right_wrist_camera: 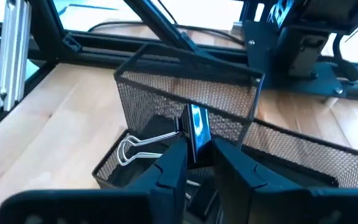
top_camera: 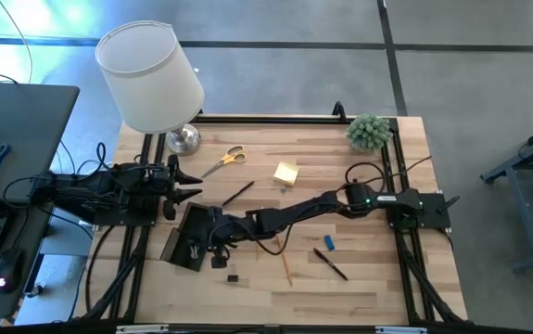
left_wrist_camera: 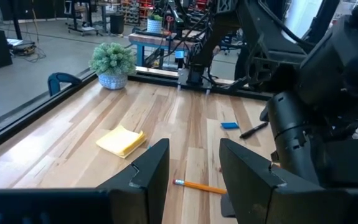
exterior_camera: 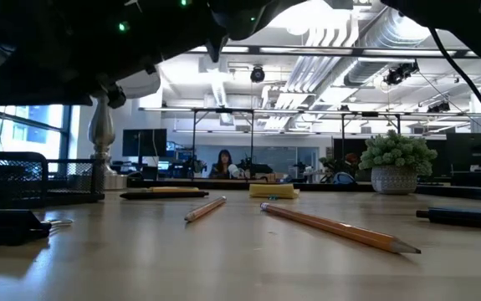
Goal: Pick and place office supplies into organizer
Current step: Put the top black binder clip into the black desk organizer, then put the black binder clip into the black desk organizer
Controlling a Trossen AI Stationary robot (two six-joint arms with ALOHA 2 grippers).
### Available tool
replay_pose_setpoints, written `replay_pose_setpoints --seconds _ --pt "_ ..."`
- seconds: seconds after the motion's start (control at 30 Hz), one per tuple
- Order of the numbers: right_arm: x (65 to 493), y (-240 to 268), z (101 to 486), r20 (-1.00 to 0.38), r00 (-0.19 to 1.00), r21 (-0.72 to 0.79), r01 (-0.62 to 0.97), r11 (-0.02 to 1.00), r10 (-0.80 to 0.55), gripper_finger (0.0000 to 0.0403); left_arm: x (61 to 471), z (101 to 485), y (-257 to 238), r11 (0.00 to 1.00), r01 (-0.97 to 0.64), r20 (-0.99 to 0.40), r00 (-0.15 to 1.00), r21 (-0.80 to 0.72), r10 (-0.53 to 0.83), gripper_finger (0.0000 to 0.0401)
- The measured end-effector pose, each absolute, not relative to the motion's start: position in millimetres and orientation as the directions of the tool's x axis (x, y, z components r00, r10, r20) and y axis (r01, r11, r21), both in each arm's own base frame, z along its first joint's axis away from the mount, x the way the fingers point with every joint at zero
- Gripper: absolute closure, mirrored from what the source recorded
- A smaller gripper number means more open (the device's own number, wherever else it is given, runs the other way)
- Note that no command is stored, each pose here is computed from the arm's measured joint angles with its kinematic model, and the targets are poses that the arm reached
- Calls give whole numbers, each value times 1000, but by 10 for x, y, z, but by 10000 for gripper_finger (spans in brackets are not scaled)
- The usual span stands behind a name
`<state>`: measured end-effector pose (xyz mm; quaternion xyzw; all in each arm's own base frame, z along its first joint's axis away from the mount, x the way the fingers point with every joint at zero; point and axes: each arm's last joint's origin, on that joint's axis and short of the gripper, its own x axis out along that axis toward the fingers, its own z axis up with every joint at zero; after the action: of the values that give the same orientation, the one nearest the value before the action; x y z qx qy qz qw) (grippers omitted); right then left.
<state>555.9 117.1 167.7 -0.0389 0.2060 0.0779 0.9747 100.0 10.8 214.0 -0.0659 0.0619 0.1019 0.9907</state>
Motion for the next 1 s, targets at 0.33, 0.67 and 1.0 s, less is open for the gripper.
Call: replay_pose_setpoints --seconds 0.33,0.67,1.0 --pt "5571 1168 1638 -404 907 -51 -150 987 118 284 1000 2138 108 971 -210 -138 971 -118 194 270" --pt "5526 1158 1614 -477 872 -56 -157 986 111 218 999 2134 108 970 -211 -142 971 -117 194 270" --pt "5252 1215 1765 -675 627 120 -426 897 389 230 999 2128 107 970 -211 -149 970 -117 193 270"
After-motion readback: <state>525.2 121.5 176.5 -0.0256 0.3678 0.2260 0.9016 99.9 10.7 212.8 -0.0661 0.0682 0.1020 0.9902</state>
